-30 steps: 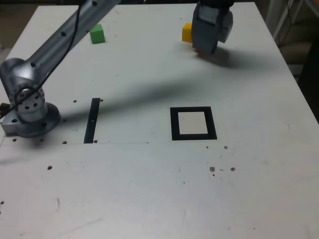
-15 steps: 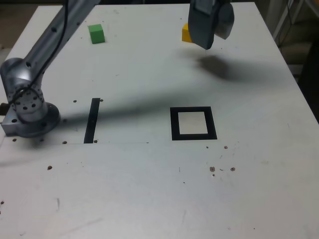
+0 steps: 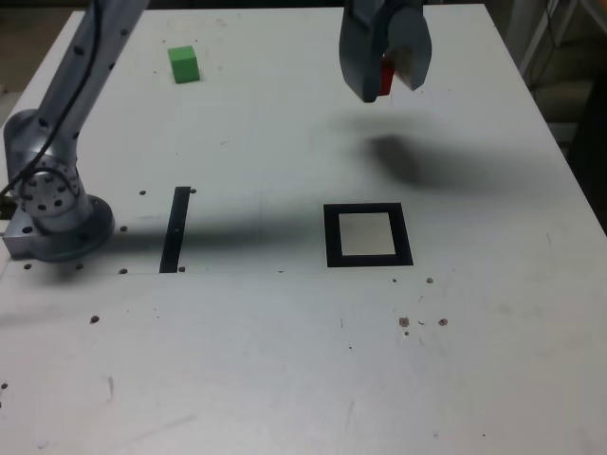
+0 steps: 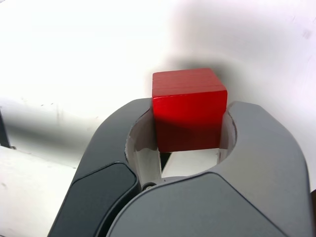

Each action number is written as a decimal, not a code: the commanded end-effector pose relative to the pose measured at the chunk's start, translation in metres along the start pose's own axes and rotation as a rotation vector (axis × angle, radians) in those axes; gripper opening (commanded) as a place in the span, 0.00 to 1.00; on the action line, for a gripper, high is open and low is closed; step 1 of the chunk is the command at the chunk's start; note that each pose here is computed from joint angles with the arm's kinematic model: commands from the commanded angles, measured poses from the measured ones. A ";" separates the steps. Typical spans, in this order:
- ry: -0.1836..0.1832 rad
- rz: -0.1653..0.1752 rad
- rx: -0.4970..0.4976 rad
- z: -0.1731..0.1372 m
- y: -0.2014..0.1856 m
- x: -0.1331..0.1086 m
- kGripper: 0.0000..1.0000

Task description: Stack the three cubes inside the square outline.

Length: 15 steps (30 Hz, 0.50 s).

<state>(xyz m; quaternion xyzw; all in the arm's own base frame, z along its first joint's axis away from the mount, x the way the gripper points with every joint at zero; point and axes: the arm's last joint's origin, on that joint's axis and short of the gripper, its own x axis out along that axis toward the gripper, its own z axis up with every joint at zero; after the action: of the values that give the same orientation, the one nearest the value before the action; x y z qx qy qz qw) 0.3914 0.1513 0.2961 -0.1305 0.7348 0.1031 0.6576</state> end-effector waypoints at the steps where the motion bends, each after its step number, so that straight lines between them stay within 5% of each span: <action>1: -0.009 0.004 0.020 -0.007 -0.006 -0.003 0.35; 15: -0.083 0.029 0.158 -0.053 -0.057 0.009 0.35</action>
<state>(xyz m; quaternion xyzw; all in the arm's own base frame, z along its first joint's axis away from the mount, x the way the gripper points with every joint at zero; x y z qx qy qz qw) 0.3633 0.0863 0.2914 -0.0695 0.7209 0.0618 0.6868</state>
